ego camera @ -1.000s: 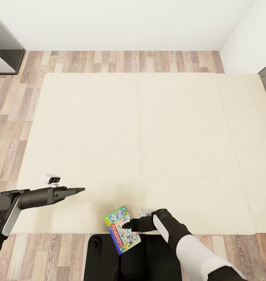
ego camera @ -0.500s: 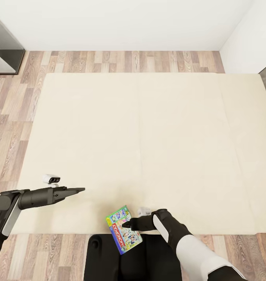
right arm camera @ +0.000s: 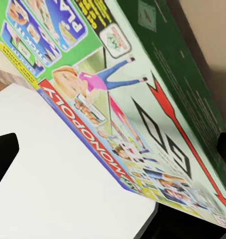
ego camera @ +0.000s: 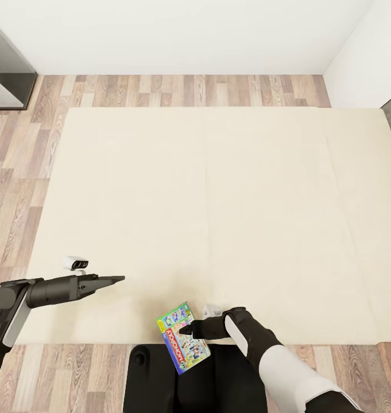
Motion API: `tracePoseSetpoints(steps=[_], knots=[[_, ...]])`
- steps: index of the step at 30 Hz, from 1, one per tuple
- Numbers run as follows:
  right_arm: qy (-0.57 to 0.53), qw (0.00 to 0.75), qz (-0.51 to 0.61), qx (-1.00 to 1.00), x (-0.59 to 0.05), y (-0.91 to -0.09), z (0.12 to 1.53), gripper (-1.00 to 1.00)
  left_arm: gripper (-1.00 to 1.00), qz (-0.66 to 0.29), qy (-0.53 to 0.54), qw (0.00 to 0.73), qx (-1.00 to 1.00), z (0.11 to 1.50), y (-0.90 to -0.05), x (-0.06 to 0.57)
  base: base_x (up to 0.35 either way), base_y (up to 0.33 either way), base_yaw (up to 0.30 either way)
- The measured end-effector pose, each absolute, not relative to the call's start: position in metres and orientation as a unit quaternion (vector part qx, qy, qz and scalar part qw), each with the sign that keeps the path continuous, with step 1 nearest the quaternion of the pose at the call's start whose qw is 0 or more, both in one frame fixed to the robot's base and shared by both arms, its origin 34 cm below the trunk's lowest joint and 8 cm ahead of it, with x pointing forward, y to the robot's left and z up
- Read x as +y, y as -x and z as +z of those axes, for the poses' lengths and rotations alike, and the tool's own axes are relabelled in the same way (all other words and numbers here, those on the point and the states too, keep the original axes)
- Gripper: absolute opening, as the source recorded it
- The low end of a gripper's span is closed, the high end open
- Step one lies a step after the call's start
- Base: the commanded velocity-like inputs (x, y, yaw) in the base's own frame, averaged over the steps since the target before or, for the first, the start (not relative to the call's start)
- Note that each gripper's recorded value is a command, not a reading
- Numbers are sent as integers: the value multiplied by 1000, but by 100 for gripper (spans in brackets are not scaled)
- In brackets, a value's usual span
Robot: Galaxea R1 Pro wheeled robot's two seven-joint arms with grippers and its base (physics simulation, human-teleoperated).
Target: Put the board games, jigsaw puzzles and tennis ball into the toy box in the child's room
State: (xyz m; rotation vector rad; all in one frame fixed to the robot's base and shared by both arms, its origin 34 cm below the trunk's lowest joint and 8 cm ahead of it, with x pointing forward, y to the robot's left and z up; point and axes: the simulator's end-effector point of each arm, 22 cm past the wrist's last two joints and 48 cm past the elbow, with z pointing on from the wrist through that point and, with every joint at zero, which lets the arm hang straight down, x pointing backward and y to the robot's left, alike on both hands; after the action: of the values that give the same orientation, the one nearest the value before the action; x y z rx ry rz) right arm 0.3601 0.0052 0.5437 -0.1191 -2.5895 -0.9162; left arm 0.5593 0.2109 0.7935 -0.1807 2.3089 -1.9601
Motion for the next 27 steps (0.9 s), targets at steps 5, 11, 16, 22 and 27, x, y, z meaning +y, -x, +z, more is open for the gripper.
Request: tracePoseSetpoints(steps=[5, 11, 16, 22, 27], knots=[[42, 195, -327, -924, 5, -360, 544, 100, 100, -645, 59, 54, 760, 793, -559, 211, 0, 28, 0], [42, 195, -327, -924, 5, -360, 544, 100, 100, -645, 60, 54, 760, 793, -559, 211, 0, 8, 0], [42, 195, -327, -924, 5, -360, 544, 100, 100, -645, 60, 54, 760, 793, -559, 211, 0, 17, 0], [42, 194, -327, -924, 5, -361, 544, 100, 100, -645, 59, 54, 760, 793, -559, 211, 0, 91, 0], [42, 194, -327, -924, 5, -361, 544, 100, 100, -645, 59, 54, 760, 793, -559, 211, 0, 54, 0]])
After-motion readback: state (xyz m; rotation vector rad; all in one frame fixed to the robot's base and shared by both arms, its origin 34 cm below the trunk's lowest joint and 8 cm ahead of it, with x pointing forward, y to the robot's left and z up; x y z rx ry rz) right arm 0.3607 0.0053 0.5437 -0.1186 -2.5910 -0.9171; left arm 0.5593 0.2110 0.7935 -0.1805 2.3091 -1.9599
